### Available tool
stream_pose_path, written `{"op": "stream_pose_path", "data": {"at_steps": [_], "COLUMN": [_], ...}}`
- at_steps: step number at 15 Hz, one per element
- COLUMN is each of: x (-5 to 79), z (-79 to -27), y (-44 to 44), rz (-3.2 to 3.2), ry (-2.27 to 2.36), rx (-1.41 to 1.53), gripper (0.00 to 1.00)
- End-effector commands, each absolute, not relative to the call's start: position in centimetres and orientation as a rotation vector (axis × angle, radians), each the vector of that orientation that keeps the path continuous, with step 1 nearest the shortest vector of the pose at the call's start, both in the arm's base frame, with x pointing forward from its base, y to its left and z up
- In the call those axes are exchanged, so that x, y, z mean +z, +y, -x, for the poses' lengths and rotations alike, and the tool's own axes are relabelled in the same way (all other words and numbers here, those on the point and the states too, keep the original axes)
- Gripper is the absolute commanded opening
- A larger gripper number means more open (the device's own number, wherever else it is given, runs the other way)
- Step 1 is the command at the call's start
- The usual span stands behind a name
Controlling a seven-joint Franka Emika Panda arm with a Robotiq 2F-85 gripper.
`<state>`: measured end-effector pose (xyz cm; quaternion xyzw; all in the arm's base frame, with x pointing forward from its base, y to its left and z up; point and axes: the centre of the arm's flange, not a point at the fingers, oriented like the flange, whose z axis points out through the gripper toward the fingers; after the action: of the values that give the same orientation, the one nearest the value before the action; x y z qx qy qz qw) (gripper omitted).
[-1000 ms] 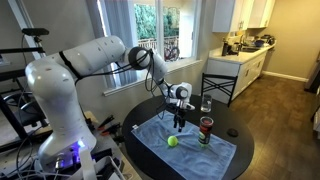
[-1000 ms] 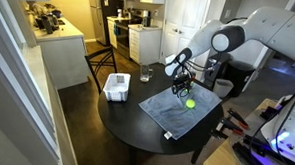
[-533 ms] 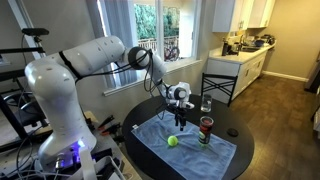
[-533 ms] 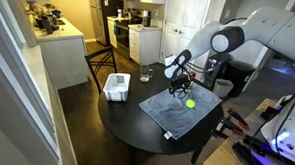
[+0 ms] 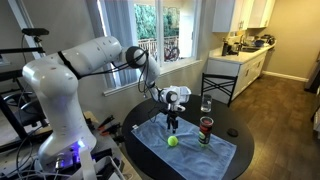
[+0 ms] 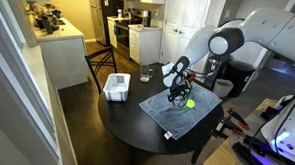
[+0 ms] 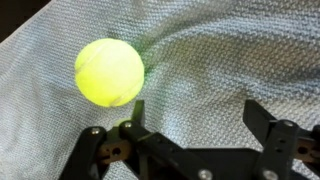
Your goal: Put the tennis ball inside the canister
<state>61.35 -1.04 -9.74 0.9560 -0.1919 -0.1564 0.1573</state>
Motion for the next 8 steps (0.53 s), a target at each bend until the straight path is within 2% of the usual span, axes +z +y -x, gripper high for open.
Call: {"op": "stream_pose_path", "data": {"at_steps": [1,8], "x": [-7.6,-4.4], "z": [-58.7,-54.7], "y": [-0.2,2.9], "rz": [-2.707,-2.695], "ry": [-0.438,-0.198], "rx": [-0.382,-0.211], "gripper": [1.0,1.0]}}
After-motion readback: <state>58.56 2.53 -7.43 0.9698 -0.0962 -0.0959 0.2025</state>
